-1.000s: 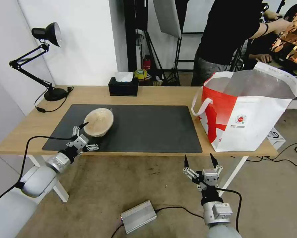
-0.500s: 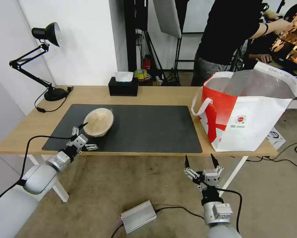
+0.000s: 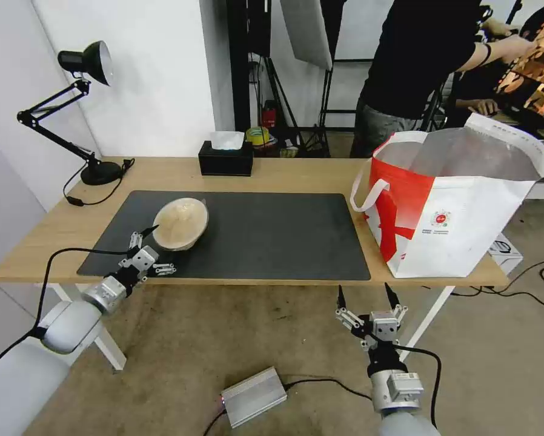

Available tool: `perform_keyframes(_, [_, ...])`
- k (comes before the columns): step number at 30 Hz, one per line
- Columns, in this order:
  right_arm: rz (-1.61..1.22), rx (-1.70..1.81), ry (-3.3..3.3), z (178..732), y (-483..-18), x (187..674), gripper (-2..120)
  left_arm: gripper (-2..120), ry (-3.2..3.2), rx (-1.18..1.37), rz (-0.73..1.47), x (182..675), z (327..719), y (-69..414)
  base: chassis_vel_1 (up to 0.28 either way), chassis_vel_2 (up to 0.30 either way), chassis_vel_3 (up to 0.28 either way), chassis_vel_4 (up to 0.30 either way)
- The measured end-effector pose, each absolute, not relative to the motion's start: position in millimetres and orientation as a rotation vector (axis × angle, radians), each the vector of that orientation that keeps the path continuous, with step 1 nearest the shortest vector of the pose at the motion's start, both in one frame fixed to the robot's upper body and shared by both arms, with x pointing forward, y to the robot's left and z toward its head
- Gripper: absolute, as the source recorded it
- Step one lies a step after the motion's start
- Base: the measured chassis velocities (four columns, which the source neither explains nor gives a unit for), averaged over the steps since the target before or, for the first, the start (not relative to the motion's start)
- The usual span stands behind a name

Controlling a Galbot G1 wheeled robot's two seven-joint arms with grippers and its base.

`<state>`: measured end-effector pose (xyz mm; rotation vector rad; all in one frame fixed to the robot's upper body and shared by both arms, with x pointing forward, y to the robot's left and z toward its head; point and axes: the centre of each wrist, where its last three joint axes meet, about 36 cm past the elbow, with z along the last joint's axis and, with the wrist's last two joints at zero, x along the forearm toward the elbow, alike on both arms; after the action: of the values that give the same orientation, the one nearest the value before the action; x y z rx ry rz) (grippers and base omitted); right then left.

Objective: Pick up the trash from the table and place it into the takeout bag.

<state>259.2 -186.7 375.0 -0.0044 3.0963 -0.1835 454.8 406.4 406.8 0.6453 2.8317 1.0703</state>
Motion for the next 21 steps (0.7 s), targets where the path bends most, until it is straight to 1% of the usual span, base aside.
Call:
perform_keyframes(2, [-0.186, -0.003, 3.096, 373.9, -186.4, 259.0, 100, 73, 2.830, 0.646, 1.071, 456.8, 407.0, 405.8, 0.000, 0.000, 0.000, 0.000])
perform_keyframes(3, [-0.186, -0.003, 3.096, 373.9, -186.4, 259.0, 100, 73, 2.830, 0.646, 1.071, 456.8, 407.0, 405.8, 0.000, 0.000, 0.000, 0.000])
perform_keyframes(4, [-0.186, -0.003, 3.096, 373.4, -186.2, 259.0, 100, 69, 2.829, 0.647, 1.072, 457.9, 406.9, 405.7, 0.000, 0.000, 0.000, 0.000])
perform_keyframes(6, [-0.186, -0.002, 3.097, 372.6, -185.9, 259.1, 100, 66, 2.828, 0.650, 1.072, 459.7, 406.4, 405.3, 0.000, 0.000, 0.000, 0.000])
perform_keyframes(11, [-0.186, -0.001, 3.097, 371.9, -185.4, 259.6, 100, 63, 2.825, 0.654, 1.071, 462.0, 406.5, 404.4, 0.000, 0.000, 0.000, 0.000])
perform_keyframes(18, [-0.190, -0.001, 3.095, 371.0, -184.7, 260.4, 100, 62, 2.830, 0.661, 1.070, 464.2, 403.8, 404.0, 0.000, 0.000, 0.000, 0.000])
perform_keyframes(21, [-0.192, -0.002, 3.095, 370.7, -184.5, 260.5, 100, 51, 2.833, 0.663, 1.069, 465.6, 401.5, 404.7, 0.000, 0.000, 0.000, 0.000])
